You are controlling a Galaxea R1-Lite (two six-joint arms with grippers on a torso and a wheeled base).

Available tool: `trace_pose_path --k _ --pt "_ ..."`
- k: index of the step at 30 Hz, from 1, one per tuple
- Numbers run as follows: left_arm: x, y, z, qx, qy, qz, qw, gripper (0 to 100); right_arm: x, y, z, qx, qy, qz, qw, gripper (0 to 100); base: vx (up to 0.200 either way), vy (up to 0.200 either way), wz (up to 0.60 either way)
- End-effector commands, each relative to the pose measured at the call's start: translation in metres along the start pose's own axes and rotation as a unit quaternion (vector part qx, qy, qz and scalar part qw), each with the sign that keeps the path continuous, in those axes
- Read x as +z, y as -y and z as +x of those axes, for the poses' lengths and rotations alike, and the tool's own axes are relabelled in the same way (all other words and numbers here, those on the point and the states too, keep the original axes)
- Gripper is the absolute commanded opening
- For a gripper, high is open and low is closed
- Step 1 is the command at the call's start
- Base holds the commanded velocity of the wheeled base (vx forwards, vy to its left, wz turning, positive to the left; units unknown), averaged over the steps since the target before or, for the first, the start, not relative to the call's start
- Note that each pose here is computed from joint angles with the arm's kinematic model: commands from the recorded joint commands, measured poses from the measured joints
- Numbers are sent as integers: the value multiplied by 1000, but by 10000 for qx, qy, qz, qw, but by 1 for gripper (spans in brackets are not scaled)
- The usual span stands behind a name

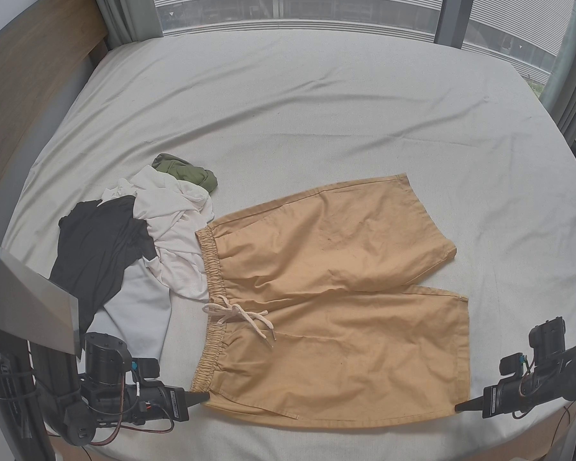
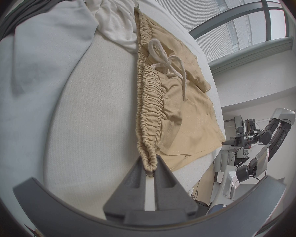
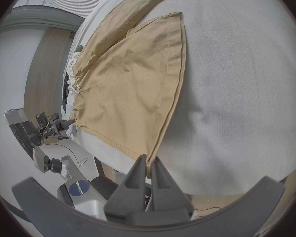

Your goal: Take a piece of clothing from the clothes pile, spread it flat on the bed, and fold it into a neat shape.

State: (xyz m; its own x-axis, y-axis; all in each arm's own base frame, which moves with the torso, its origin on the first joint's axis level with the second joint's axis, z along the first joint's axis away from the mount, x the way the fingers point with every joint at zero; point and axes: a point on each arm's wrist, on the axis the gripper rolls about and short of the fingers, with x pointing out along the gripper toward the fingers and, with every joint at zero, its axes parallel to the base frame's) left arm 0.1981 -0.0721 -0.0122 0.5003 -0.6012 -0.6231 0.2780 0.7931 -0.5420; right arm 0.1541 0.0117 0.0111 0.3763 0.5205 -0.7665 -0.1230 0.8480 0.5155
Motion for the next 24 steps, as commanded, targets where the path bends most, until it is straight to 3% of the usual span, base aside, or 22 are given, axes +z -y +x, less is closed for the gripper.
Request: trace_pose_path --k 1,10,24 --pt "-1 6 -9 -77 -44 17 10000 0 -7 -6 -6 27 -69 -59 10000 0 0 0 0" --pt "0 14 -24 -167 -119 41 9998 0 -12 -13 -13 32 -106 -188 9998 0 0 0 0" --pt "-11 16 -36 -93 -658 233 9975 0 -22 -22 -25 70 -204 -276 9994 0 0 0 0"
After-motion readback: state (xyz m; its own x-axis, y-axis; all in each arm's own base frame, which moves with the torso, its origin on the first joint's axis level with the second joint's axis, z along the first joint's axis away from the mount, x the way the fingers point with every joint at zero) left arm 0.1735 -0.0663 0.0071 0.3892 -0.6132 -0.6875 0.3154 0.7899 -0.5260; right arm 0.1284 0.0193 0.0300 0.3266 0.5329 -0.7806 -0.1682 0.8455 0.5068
